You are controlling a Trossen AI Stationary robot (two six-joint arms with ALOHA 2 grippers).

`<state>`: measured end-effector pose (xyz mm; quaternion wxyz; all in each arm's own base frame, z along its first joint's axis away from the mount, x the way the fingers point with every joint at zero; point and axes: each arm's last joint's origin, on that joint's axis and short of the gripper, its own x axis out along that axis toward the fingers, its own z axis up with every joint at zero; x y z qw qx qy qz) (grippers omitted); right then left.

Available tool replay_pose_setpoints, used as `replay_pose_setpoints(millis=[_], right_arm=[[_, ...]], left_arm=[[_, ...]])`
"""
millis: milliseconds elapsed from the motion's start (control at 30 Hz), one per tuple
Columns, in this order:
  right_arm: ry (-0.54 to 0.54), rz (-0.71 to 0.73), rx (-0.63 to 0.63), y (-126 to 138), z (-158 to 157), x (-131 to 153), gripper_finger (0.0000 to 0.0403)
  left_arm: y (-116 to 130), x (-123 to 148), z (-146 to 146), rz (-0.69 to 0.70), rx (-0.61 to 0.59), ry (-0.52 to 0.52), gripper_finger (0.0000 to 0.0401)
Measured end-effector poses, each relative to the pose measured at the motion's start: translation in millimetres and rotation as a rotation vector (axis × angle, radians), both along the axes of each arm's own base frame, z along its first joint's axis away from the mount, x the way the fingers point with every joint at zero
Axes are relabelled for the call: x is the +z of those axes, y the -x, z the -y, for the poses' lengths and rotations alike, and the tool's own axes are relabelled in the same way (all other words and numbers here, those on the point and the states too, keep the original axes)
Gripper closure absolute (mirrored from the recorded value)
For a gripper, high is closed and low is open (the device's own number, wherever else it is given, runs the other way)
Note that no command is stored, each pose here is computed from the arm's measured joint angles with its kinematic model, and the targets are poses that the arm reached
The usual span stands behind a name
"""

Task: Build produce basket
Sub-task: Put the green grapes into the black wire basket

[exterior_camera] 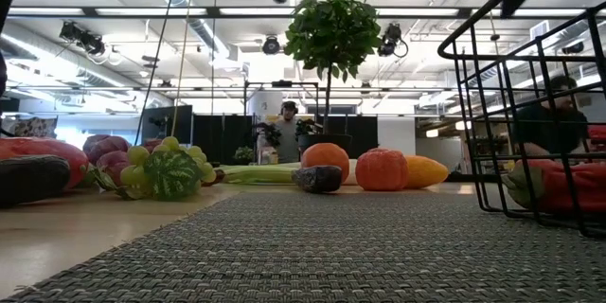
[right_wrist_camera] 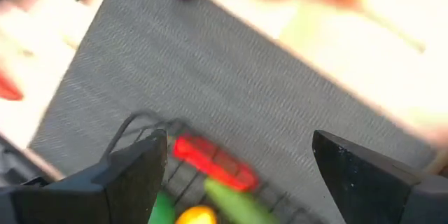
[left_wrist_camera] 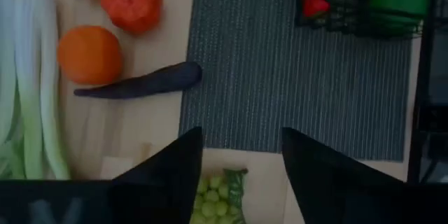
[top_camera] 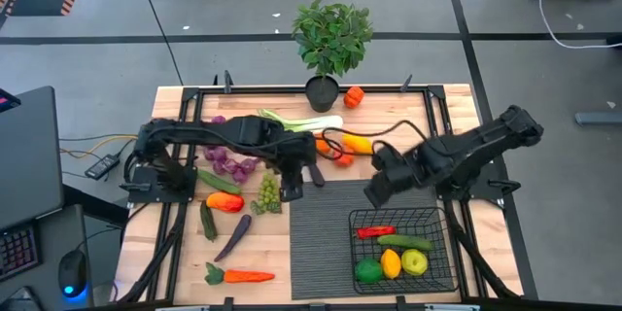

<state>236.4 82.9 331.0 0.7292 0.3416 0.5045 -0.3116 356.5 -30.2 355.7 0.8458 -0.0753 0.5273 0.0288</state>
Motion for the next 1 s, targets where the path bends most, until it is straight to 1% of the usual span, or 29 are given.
replay_pose_setpoints(millis=[167,267,333,400,533,667,733,900,1000], right_arm=[[0.064,-0.036,0.101,-10.8,40.1,0.0,0.0044],[0.102,-0.039,0.143,-16.2,67.6,0.6,0.0044],[0.113,-0.017,0.164,-20.2,87.4,1.5,0.0044],[0.124,0.020,0.184,-23.8,107.2,3.1,0.0044],[0.146,0.072,0.221,-28.5,145.1,3.0,0.0044],[0.140,0.049,0.278,-29.7,178.6,-6.5,0.0044],[0.123,-0.004,0.314,-30.5,190.1,-16.0,0.0044],[0.088,-0.108,0.420,-31.6,211.4,-36.1,0.0044],[0.055,-0.135,0.458,-33.1,221.1,-46.3,0.0044]], left_arm=[[20.2,-12.6,-3.6,-0.028,0.104,0.047,0.0170],[36.5,-17.2,-3.4,-0.030,0.174,0.077,0.0166],[47.9,-19.5,-2.8,-0.011,0.242,0.093,0.0166],[60.0,-23.2,-2.4,-0.009,0.319,0.106,0.0165],[78.5,-26.4,-2.7,0.064,0.499,0.161,0.0165],[89.8,-32.9,-1.1,0.097,0.728,0.184,0.0165],[92.0,-37.8,0.6,0.092,0.804,0.194,0.0165],[94.6,-52.4,8.6,0.060,0.877,0.215,0.0167],[98.0,-64.2,13.0,0.024,0.915,0.220,0.0167]])
